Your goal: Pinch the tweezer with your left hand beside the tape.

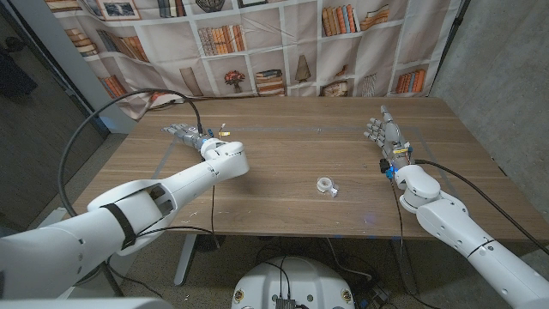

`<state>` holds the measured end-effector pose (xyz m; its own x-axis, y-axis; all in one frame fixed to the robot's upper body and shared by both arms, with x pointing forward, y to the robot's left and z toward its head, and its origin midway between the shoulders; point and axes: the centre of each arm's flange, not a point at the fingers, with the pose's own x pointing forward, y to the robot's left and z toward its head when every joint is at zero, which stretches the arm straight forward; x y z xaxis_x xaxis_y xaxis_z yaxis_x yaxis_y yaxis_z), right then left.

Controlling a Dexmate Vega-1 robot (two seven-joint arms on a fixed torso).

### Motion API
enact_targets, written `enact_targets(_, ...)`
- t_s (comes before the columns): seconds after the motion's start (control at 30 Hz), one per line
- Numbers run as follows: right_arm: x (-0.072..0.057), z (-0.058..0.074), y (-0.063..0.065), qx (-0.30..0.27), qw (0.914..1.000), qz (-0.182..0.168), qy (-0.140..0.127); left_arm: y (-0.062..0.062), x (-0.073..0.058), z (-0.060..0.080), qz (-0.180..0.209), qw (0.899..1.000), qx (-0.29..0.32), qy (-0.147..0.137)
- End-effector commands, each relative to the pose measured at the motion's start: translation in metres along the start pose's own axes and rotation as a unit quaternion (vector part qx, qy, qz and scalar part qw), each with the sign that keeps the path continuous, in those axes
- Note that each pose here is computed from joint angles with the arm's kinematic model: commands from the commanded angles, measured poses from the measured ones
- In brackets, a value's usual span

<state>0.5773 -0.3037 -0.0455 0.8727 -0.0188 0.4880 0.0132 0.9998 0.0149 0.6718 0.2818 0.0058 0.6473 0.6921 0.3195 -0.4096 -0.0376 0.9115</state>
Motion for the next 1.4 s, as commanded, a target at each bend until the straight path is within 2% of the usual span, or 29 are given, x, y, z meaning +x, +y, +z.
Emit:
enact_targets(0.03, 0.0, 0.0, 0.0, -0.004, 1.0, -0.001, 0.005, -0.015, 0.0, 0.003, -0.005, 1.0, 0.007, 0.005)
enact_targets(0.3, -0.001, -0.002, -0.001, -0.002, 1.0, -0.002, 0.006, -0.022, -0.001, 0.011, -0.007, 1.0, 0.025, 0.006)
enact_targets(0.83, -0.002, 0.001, -0.002, -0.007, 1.0, -0.001, 0.005, -0.033, -0.003, 0.014, -0.01, 1.0, 0.01, 0.005)
enact_targets(1.2, -0.003, 0.004, -0.003, -0.009, 0.9999, 0.001, 0.004, -0.038, -0.01, 0.021, 0.015, 1.0, -0.007, 0.011)
enact_targets(1.4, -0.003, 0.004, -0.004, -0.008, 1.0, 0.002, 0.003, -0.034, -0.013, 0.022, 0.028, 0.999, -0.018, 0.015)
